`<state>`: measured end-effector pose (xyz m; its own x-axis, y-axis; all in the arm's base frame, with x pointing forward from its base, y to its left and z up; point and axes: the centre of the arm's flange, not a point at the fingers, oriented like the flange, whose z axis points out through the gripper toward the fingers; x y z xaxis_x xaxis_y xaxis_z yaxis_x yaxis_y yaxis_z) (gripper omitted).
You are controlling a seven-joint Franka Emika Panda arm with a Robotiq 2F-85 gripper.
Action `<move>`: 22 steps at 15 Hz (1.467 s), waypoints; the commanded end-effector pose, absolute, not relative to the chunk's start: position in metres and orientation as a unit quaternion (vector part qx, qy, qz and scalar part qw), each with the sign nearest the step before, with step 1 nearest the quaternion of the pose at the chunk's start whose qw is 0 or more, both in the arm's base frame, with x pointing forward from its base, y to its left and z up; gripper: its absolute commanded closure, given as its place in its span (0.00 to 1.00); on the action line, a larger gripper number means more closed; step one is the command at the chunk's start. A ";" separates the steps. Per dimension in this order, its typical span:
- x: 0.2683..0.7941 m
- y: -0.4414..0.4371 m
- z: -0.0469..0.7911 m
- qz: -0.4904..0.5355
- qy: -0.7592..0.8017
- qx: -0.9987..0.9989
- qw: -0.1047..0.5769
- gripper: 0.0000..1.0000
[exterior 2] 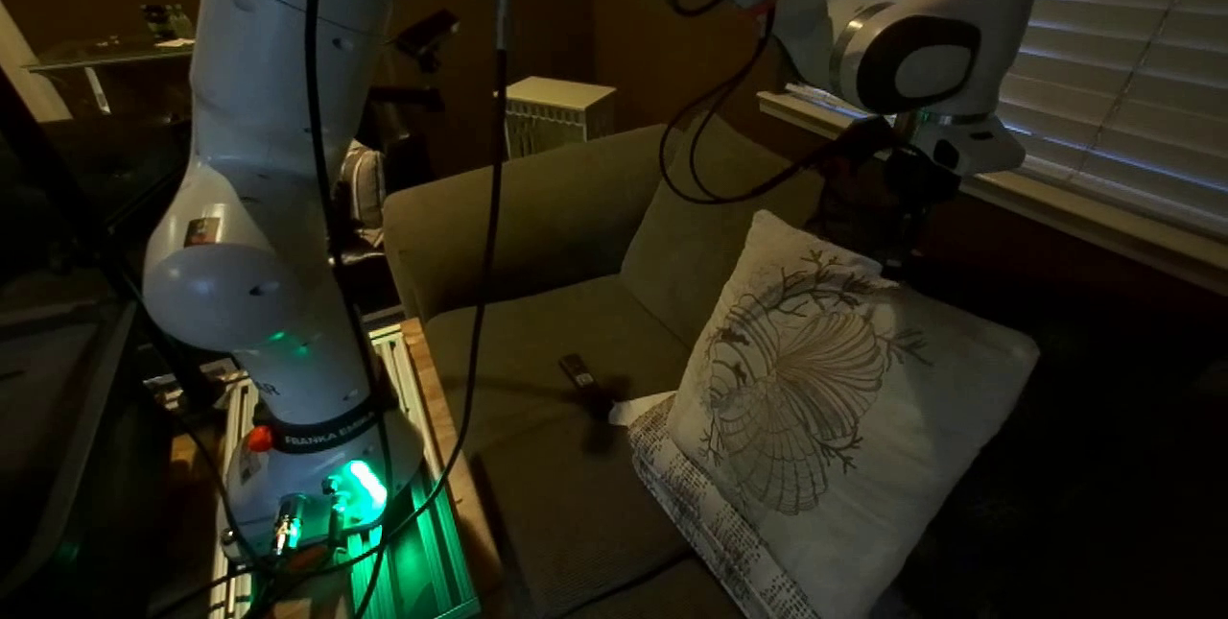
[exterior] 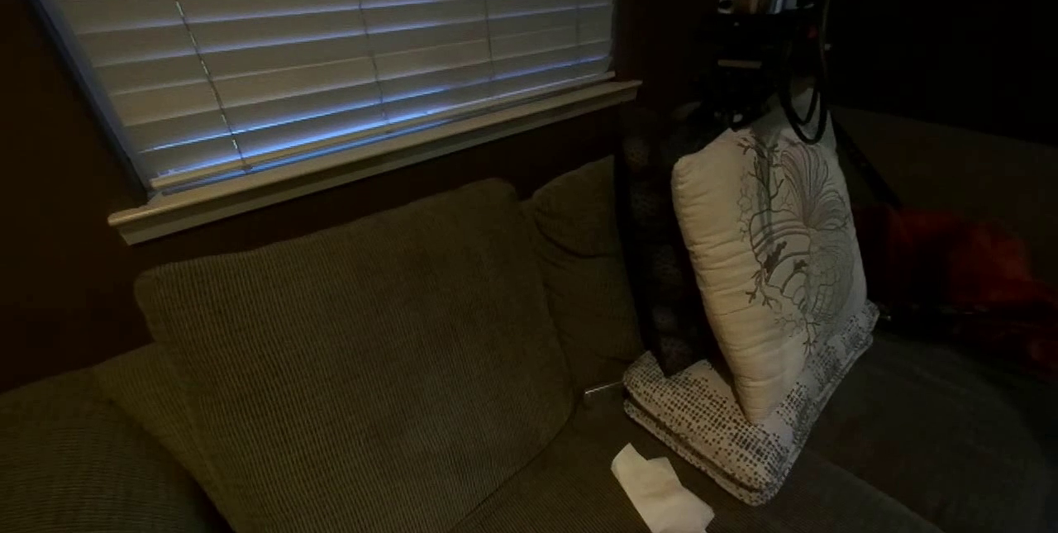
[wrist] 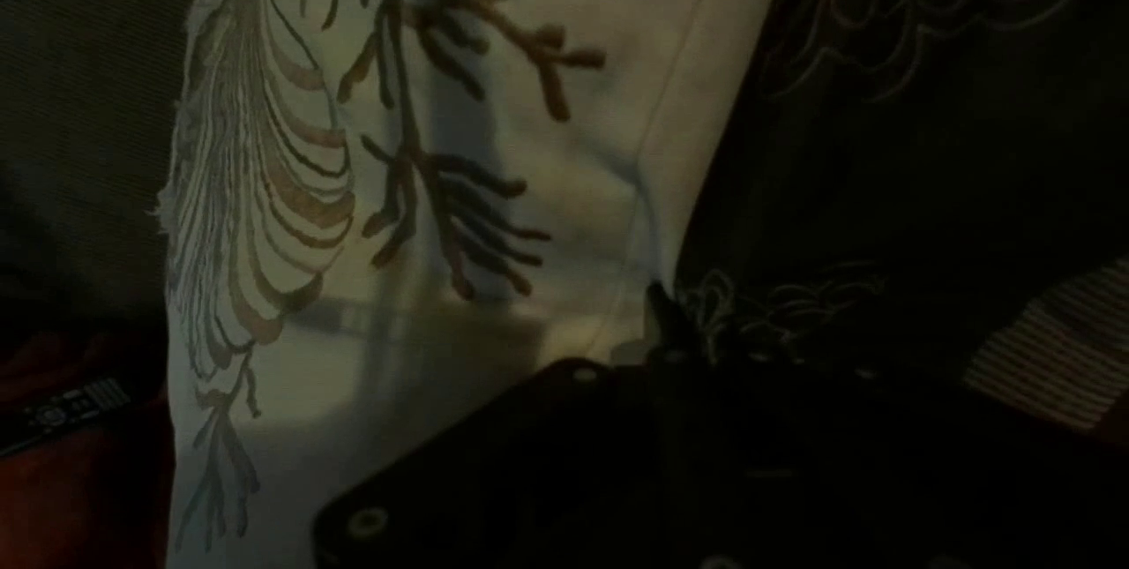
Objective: Move the black and white pillows to the left
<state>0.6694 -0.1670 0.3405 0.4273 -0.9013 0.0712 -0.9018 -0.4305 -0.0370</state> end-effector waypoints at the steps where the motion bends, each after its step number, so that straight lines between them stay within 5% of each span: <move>1: 0.656 -0.147 0.379 0.022 -0.554 0.830 -0.050 0.99; 22: 0.629 -0.060 0.410 -0.019 -0.618 0.780 -0.101 0.99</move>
<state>0.6461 -0.0819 0.3683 0.2835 -0.9506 -0.1263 -0.9573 -0.2726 -0.0966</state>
